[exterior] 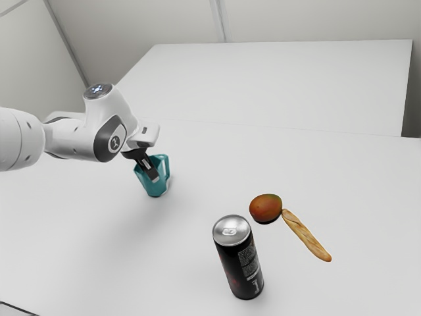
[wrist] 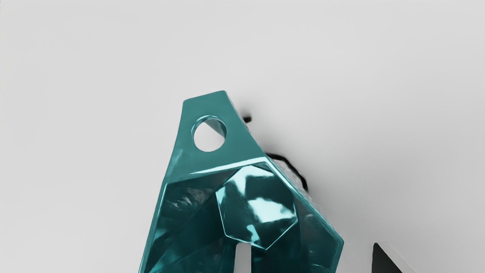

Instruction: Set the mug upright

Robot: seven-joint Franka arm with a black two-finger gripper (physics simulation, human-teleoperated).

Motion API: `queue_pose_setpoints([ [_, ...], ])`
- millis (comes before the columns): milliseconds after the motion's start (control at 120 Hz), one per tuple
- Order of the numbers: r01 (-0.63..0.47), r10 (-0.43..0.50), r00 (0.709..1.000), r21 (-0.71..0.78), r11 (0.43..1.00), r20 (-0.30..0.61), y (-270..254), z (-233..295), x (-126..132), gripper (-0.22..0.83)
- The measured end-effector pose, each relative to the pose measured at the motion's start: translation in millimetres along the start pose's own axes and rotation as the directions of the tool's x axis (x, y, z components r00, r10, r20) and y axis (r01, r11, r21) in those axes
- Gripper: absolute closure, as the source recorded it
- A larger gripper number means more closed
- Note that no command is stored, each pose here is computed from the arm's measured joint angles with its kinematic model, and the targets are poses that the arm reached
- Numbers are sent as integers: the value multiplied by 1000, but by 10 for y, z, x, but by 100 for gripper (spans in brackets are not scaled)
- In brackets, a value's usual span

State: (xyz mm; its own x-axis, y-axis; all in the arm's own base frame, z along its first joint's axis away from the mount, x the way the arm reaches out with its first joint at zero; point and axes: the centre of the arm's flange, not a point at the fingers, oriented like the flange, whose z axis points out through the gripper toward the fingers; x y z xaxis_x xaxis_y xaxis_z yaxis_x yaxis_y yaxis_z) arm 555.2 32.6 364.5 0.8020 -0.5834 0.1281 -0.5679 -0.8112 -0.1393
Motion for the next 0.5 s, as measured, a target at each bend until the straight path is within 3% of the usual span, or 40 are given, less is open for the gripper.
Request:
queue_pose_setpoints([
  [225, 7, -6, 1000, 6, 1000, -12, -28, -77, 18, 20],
  [500, 16, -15, 999, 20, 1000, -46, -83, -294, 50, 14],
])
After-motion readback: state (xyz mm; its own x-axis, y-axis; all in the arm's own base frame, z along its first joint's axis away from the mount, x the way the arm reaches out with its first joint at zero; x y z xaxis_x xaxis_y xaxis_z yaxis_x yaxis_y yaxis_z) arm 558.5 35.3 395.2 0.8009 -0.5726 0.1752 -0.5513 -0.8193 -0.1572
